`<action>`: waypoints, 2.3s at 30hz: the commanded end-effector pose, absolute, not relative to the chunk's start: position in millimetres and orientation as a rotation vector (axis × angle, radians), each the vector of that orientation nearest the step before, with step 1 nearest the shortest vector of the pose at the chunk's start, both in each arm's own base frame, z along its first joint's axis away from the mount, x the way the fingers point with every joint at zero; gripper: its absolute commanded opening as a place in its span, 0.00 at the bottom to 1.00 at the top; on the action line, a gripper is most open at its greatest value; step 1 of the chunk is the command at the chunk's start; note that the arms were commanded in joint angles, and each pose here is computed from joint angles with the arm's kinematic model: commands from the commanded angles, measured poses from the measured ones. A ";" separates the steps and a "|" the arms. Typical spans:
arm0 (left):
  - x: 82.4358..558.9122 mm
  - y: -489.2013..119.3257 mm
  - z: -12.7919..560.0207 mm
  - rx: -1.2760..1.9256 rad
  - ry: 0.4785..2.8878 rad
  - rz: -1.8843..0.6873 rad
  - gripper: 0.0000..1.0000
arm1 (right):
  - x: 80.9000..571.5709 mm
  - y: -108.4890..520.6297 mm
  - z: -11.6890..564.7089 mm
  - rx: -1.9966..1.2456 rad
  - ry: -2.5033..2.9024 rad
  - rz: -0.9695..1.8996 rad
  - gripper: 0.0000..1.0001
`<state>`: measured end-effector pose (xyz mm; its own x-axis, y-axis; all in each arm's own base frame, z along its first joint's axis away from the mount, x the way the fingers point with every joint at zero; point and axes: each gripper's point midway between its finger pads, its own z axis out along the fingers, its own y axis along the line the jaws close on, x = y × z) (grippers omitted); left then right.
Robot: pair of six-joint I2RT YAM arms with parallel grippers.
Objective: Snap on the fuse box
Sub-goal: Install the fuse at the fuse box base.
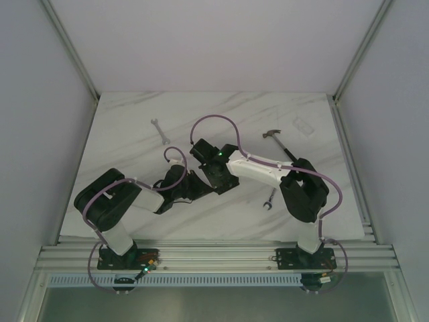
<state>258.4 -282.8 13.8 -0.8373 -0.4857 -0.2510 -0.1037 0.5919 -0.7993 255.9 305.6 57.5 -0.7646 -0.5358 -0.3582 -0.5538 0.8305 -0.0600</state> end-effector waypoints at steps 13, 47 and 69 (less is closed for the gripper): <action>249.9 -260.5 -21.2 -0.504 2.486 -0.969 0.15 | 249.7 303.6 49.5 -0.839 2.673 -0.007 0.00; 259.3 -264.6 -26.4 -0.504 2.504 -0.968 0.14 | 242.2 290.5 38.0 -0.510 2.770 -0.128 0.00; 255.6 -266.3 -28.2 -0.507 2.510 -0.969 0.14 | 230.2 279.6 9.0 -0.558 2.840 -0.215 0.00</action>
